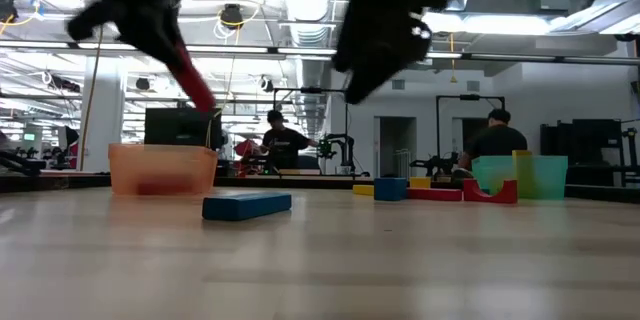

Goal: Sort blocks
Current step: Put the red wooden block into the orange bin

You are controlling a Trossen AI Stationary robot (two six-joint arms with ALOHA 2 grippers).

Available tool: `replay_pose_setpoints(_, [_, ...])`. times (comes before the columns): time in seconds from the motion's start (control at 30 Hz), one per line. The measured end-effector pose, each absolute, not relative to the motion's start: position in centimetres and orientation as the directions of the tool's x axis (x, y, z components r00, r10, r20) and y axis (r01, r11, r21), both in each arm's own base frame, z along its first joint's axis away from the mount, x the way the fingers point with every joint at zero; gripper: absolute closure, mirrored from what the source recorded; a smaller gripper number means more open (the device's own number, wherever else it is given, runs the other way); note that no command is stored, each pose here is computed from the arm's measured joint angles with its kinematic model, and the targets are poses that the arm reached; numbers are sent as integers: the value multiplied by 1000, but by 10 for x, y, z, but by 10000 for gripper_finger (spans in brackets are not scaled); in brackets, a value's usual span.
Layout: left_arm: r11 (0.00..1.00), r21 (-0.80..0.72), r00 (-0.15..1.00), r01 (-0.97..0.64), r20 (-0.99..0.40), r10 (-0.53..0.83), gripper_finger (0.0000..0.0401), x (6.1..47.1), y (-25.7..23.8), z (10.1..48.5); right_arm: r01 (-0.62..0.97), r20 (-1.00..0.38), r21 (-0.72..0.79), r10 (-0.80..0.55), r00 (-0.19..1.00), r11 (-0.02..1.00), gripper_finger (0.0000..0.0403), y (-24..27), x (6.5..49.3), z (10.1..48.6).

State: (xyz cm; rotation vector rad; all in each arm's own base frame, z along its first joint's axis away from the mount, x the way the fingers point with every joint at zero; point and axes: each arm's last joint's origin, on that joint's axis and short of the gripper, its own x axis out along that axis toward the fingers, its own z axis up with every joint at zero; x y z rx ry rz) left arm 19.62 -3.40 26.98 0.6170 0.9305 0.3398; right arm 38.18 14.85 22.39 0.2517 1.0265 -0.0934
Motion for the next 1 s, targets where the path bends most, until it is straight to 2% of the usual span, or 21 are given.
replay_pose_setpoints(0.23, [763, 610, 360, -213, -677, 642, 345, 194, 21, 266, 309, -902, 28, -109, 417, 951, 127, 171, 355, 217])
replay_pose_setpoints(0.43, [801, 518, 269, -300, -759, 592, 344, 186, 62, 263, 358, -884, -31, -193, 425, 933, 127, 198, 333, 217])
replay_pose_setpoints(0.57, [752, 539, 200, -380, -746, 635, 340, 179, 81, 263, 390, -865, -54, -238, 442, 919, 127, 212, 321, 217])
replay_pose_setpoints(0.63, [763, 521, 195, -384, -761, 618, 331, 177, 86, 263, 400, -854, -62, -256, 453, 914, 127, 218, 316, 217])
replay_pose_setpoints(0.8, [879, 350, 304, -324, -841, 447, 291, 179, 84, 260, 422, -837, -71, -284, 468, 904, 127, 228, 307, 217])
replay_pose_setpoints(0.93, [885, 341, 311, -317, -844, 436, 246, 180, 80, 260, 429, -818, -78, -304, 488, 900, 127, 233, 302, 217])
replay_pose_setpoints(1.0, [860, 377, 292, -344, -828, 479, 222, 180, 81, 260, 429, -814, -78, -306, 493, 900, 127, 235, 301, 217])
